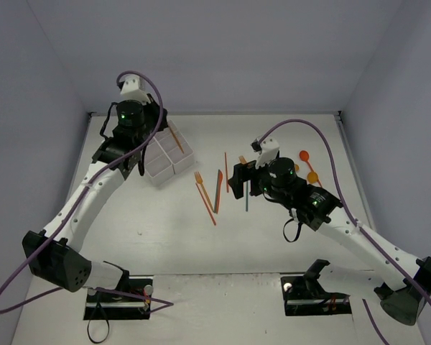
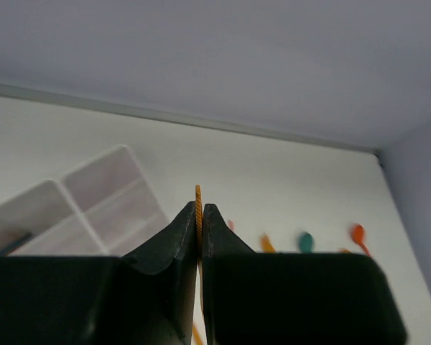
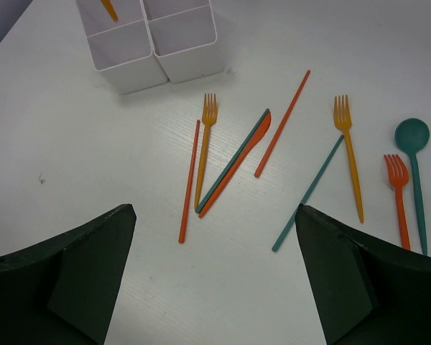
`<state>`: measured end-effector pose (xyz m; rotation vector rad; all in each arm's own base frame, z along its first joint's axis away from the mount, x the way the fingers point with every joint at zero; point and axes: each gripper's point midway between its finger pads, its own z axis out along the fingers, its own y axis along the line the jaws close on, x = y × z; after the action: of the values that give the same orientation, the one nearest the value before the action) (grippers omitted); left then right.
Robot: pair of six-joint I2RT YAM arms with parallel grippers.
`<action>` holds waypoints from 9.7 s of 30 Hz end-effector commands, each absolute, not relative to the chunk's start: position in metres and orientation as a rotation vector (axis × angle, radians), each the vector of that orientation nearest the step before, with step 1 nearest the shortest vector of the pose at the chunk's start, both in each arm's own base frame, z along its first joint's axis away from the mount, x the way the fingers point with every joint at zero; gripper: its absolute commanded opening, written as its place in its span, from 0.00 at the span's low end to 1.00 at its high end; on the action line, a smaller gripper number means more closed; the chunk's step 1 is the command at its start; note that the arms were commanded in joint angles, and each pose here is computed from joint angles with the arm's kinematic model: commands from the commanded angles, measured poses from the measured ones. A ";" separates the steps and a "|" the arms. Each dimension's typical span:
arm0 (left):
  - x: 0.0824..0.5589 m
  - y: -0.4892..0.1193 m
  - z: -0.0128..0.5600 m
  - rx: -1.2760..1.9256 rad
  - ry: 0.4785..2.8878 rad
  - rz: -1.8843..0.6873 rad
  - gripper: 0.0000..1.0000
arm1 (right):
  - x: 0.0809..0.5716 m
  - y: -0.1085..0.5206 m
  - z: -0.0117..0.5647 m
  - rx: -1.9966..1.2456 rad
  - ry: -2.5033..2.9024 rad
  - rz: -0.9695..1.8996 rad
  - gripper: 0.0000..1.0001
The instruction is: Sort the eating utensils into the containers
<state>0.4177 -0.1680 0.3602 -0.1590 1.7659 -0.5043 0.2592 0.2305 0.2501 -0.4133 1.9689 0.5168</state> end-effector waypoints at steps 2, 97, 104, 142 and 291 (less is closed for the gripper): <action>0.447 -0.083 0.392 -0.281 1.532 -0.184 0.00 | 0.265 0.235 0.260 -0.381 1.922 0.541 0.91; 0.314 -0.024 0.326 -0.250 1.908 -0.138 0.73 | 0.308 0.268 0.030 -0.042 2.510 0.184 0.55; 0.314 -0.024 0.326 -0.249 1.909 -0.143 0.73 | 0.308 0.272 0.026 -0.049 2.514 0.177 0.53; 0.313 -0.027 0.321 -0.250 1.930 -0.158 0.73 | 0.310 0.272 0.027 -0.040 2.478 0.092 0.52; 0.335 -0.295 0.351 0.117 1.998 -1.144 0.49 | 0.257 0.291 0.268 -0.547 1.864 0.601 0.00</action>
<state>0.3299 -0.2845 0.3011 0.1039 2.1533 -1.0665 0.2560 0.2823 0.2320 -0.5707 1.9885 0.5284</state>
